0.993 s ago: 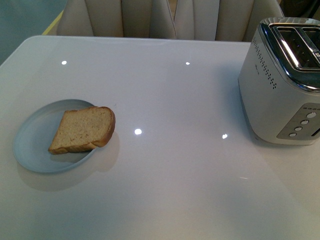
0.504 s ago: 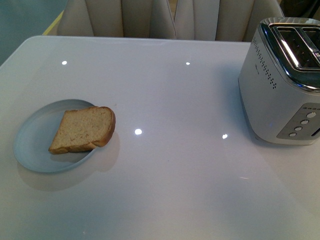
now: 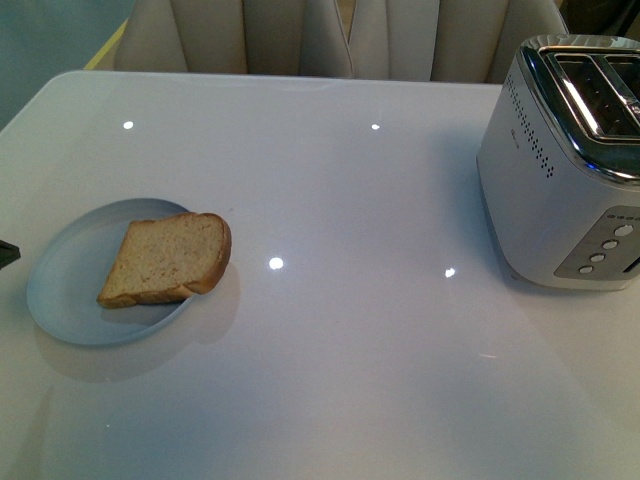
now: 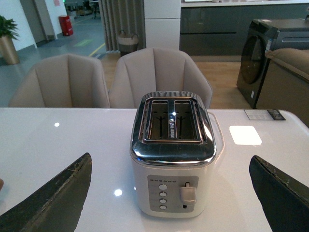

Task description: Left arm holds plate, right arm toasts bread

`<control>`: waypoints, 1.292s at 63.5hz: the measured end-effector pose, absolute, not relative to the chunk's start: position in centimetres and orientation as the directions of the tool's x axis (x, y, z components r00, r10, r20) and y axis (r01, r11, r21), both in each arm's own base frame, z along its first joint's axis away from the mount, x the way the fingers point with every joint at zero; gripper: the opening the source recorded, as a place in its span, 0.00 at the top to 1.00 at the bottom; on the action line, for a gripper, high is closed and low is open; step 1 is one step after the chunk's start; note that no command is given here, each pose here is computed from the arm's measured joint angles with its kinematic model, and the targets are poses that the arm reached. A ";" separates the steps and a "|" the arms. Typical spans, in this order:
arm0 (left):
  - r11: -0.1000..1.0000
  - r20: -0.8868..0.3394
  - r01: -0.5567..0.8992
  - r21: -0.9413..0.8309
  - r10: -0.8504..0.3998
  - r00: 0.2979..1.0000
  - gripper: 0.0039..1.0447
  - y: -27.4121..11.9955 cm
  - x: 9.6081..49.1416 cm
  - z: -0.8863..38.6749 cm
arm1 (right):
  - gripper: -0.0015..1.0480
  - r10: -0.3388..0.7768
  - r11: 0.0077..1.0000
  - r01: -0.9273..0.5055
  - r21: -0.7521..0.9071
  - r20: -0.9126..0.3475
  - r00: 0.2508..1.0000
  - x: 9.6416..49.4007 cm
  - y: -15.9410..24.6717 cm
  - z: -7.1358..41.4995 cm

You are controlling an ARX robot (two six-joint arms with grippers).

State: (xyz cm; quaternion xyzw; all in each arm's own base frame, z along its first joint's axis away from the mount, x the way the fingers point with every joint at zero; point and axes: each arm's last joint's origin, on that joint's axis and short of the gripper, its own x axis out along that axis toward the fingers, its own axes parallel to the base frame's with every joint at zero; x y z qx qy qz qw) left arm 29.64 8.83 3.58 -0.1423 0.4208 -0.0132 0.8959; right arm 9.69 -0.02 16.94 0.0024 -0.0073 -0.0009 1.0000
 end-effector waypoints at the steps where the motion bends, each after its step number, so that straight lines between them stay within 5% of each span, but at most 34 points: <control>1: 0.959 -0.751 -0.097 -0.266 -0.143 0.645 0.07 8.9 29.7 3.4 | 0.08 -0.002 1.000 0.002 0.005 0.015 1.000 9.7 0.0 16.9; 23: 0.934 -0.783 -0.187 -0.304 -0.133 0.608 0.07 9.4 32.7 -0.7 | 0.08 -0.002 1.000 0.002 0.005 0.015 1.000 9.7 0.0 16.9; 67: 0.931 -0.776 -0.171 -0.321 -0.155 0.612 0.07 8.7 37.5 -2.5 | 0.08 -0.002 1.000 0.002 0.005 0.015 1.000 9.7 0.0 16.9; 82: 0.938 -0.789 -0.154 -0.310 -0.163 0.593 0.43 8.5 37.3 -2.8 | 0.08 -0.002 1.000 0.002 0.005 0.015 1.000 9.7 0.0 16.9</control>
